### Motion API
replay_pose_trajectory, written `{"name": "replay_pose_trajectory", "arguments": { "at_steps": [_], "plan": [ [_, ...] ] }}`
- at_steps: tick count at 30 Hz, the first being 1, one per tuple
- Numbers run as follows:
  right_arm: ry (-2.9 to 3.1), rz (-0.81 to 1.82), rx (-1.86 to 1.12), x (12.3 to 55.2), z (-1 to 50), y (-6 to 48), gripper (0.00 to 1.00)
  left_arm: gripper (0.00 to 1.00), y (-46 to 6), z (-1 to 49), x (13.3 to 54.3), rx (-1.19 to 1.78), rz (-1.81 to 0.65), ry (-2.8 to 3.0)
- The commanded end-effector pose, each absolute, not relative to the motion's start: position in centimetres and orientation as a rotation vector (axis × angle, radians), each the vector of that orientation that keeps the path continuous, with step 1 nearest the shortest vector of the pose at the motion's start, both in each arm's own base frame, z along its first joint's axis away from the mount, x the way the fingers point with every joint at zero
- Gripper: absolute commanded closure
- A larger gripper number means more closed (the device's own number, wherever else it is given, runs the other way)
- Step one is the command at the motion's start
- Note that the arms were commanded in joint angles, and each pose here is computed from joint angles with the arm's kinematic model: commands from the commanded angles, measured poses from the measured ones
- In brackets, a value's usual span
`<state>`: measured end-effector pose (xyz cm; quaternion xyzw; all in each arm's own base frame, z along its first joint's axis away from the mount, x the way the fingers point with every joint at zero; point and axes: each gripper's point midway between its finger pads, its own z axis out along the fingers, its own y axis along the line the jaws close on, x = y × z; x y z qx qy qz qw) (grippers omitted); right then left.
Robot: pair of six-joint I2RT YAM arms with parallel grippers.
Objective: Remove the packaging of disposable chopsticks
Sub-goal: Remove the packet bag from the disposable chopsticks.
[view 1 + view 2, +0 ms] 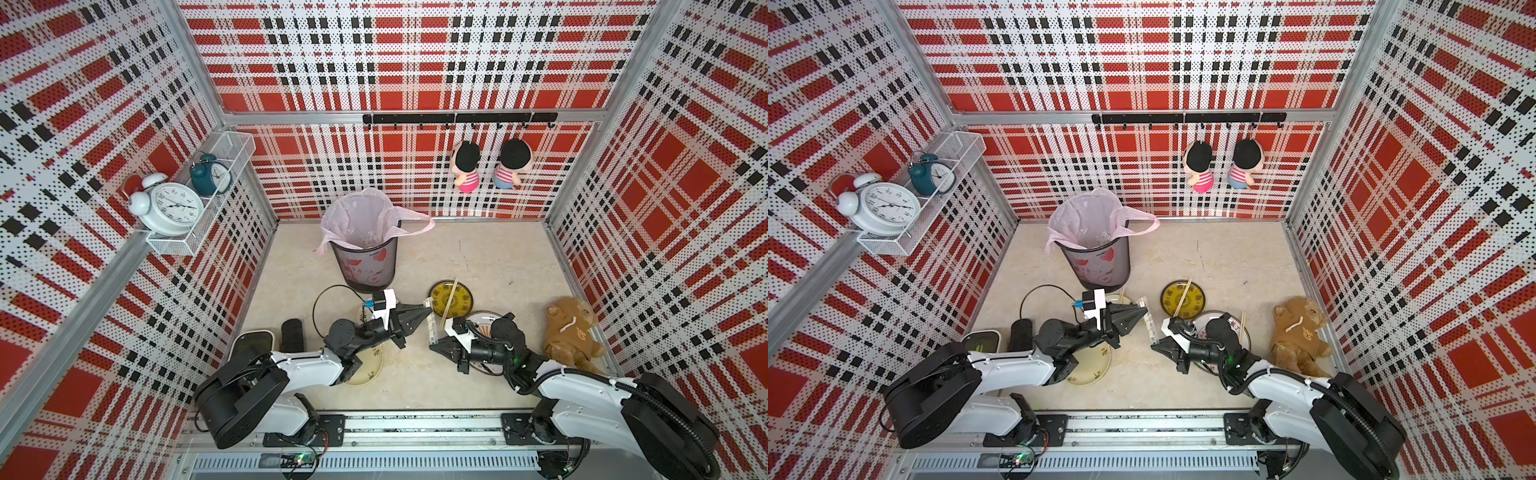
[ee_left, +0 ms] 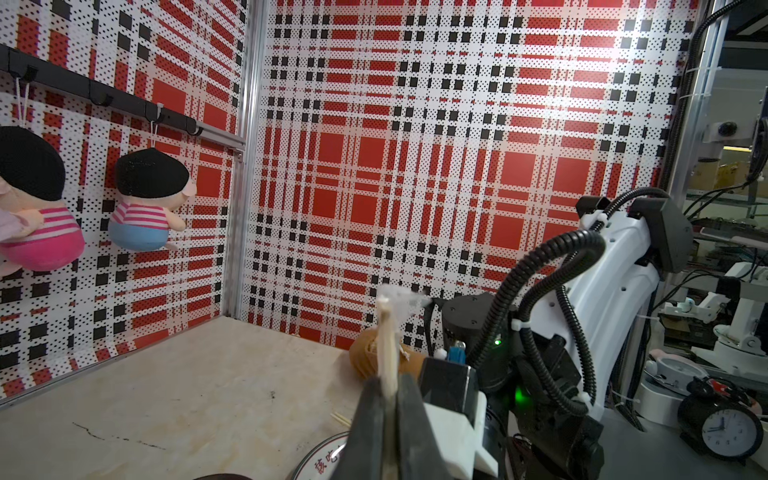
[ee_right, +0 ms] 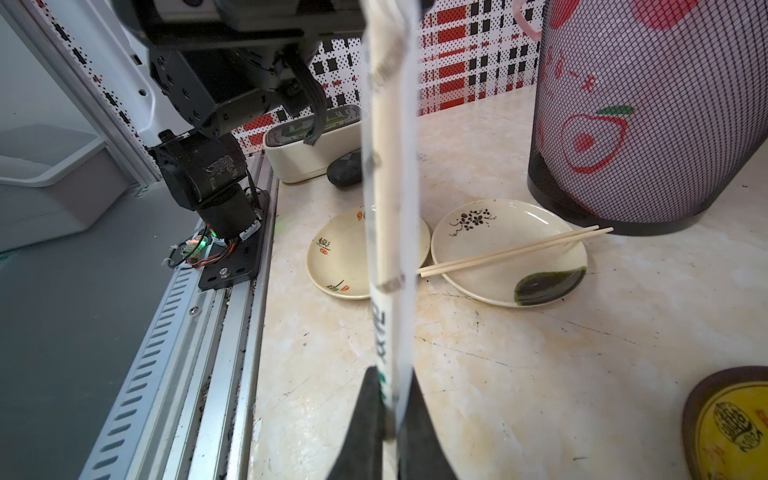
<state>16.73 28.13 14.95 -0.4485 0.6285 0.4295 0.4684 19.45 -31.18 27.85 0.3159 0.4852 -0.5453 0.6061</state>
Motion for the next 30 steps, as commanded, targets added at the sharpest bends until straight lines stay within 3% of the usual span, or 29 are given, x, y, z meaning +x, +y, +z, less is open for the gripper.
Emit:
{"name": "replay_pose_trajectory", "arguments": {
  "at_steps": [1, 6, 11, 18, 30],
  "plan": [
    [1.083, 1.013, -1.061, 16.4, 25.8, 28.6, 1.0, 0.93, -32.5, 18.6, 19.3, 0.835, -1.26, 1.466],
    [1.05, 1.007, -1.042, 16.2, 26.9, 28.3, 1.0, 0.89, -32.5, 16.9, 19.5, 0.843, -1.215, 1.52],
    [1.035, 1.006, -1.042, 15.9, 27.5, 28.1, 1.0, 0.95, -32.2, 15.5, 20.0, 0.827, -1.184, 1.574],
    [1.032, 1.007, -1.032, 16.0, 27.7, 28.0, 1.0, 0.85, -32.5, 14.2, 18.9, 0.881, -1.218, 1.59],
    [1.072, 1.013, -1.039, 16.1, 26.2, 28.1, 1.0, 0.89, -31.8, 18.4, 18.7, 0.839, -1.298, 1.445]
  ]
}}
